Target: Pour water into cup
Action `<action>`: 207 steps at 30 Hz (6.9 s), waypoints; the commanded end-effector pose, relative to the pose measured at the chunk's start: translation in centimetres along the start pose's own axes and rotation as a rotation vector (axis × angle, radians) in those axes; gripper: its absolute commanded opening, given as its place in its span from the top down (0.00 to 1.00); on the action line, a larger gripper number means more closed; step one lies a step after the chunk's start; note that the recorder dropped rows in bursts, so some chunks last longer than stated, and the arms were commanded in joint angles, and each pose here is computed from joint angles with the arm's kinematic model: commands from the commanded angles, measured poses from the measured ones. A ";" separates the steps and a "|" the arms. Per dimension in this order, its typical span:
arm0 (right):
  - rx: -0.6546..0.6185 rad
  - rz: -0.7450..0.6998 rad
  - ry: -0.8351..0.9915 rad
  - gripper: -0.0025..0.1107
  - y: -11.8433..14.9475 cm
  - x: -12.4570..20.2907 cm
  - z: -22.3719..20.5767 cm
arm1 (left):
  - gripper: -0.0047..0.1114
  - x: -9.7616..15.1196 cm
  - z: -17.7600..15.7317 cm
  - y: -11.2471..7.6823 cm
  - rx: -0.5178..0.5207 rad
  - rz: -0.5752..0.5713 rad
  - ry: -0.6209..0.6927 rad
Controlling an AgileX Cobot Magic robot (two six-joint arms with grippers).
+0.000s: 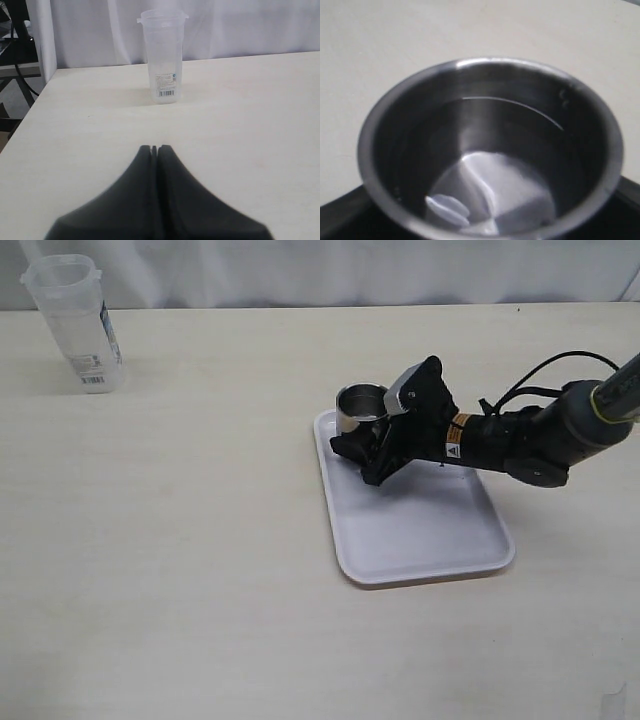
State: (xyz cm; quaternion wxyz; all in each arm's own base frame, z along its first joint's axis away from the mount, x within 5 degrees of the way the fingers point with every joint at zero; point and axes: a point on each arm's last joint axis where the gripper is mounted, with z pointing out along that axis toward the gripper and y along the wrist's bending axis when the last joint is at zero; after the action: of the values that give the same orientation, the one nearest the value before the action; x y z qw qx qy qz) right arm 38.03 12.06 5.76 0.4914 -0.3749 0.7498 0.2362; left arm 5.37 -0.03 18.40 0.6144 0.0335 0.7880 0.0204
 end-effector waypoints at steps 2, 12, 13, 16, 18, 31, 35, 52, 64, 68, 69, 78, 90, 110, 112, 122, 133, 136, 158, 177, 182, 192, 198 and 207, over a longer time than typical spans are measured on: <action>0.011 0.012 -0.023 0.94 -0.2 -0.1 0.0 | 0.96 0.0 0.0 -0.1 0.008 -0.006 -0.010; 0.027 0.026 -0.029 0.52 -0.4 -0.1 0.0 | 0.96 0.0 0.0 -0.1 0.008 -0.006 -0.010; 0.029 0.028 -0.030 0.45 -0.4 -0.1 0.0 | 0.96 0.0 0.0 -0.1 0.008 -0.006 -0.010; 0.035 0.032 -0.032 0.27 -0.5 -0.1 0.0 | 0.96 0.0 0.0 -0.1 0.008 -0.006 -0.010; 0.041 0.038 -0.034 0.22 -0.5 -0.2 0.0 | 0.96 0.0 0.0 -0.1 0.008 -0.006 -0.010; 0.050 0.022 -0.056 0.20 -0.7 -1.3 -0.4 | 0.96 0.0 0.0 -0.1 0.008 -0.006 -0.010; 0.057 0.005 -0.077 0.20 -0.8 -2.3 -0.8 | 0.96 0.0 0.0 -0.1 0.008 -0.006 -0.010; 0.081 0.001 -0.167 0.20 -0.9 -6.6 -2.5 | 0.96 0.0 0.0 -0.1 0.008 -0.006 -0.010; 0.102 0.027 -0.279 0.27 -0.7 -12.0 -5.3 | 0.96 0.0 0.0 -0.1 0.008 -0.006 -0.010; 0.080 -0.008 -0.304 0.50 -0.1 -13.8 -6.5 | 0.96 0.0 0.0 -0.1 0.008 -0.006 -0.010; 0.068 -0.012 -0.307 0.56 0.1 -14.3 -6.8 | 0.96 0.0 0.0 -0.1 0.008 -0.006 -0.010; 0.007 -0.161 -0.319 0.94 1.9 -17.5 -9.4 | 0.96 0.0 0.0 -0.1 0.008 -0.006 -0.010; 0.108 -0.143 -0.360 0.94 3.3 -21.3 -13.9 | 0.96 0.0 0.0 -0.1 0.008 -0.006 -0.010; 0.392 -0.193 -0.505 0.94 12.0 -22.2 -27.5 | 0.96 0.0 0.0 -0.1 0.008 -0.006 -0.012; 0.396 -0.202 -0.519 0.94 13.1 -21.4 -28.4 | 0.96 0.0 0.0 -0.1 0.008 -0.006 -0.012; 0.401 -0.181 -0.553 0.94 16.4 -17.1 -30.4 | 0.96 0.0 0.0 -0.1 0.008 -0.006 -0.012; 0.397 -0.159 -0.579 0.94 18.1 -14.4 -31.2 | 0.96 0.0 0.0 -0.1 0.008 -0.006 -0.010; 0.391 -0.153 -0.624 0.94 19.0 -14.2 -32.0 | 0.96 0.0 0.0 -0.1 0.008 -0.006 -0.010; 0.350 -0.253 -0.941 0.94 24.7 -12.4 -37.5 | 0.96 0.0 0.0 -0.1 0.008 -0.006 -0.012; 0.396 -0.260 -0.925 0.94 24.1 -11.7 -36.9 | 0.96 0.0 0.0 -0.1 0.008 -0.006 -0.010; 0.520 -0.162 -0.966 0.94 22.4 -10.1 -36.2 | 0.96 0.0 0.0 -0.1 0.008 -0.006 -0.010; 0.759 0.011 -0.777 0.94 19.4 -5.3 -34.1 | 0.96 0.0 0.0 -0.1 0.008 -0.006 -0.010; 0.771 0.057 -0.570 0.94 18.9 -3.8 -33.1 | 0.96 0.0 0.0 -0.1 0.008 -0.006 -0.010; 0.782 0.135 -0.394 0.94 18.7 -2.3 -32.4 | 0.96 0.0 0.0 -0.1 0.008 -0.006 -0.010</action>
State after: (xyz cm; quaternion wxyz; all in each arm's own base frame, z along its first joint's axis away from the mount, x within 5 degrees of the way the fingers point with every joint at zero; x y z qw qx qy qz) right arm 5.59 0.88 21.09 0.7229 -0.0619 0.6865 0.0474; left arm 5.37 -0.03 18.38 0.6136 0.0335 0.7886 0.0204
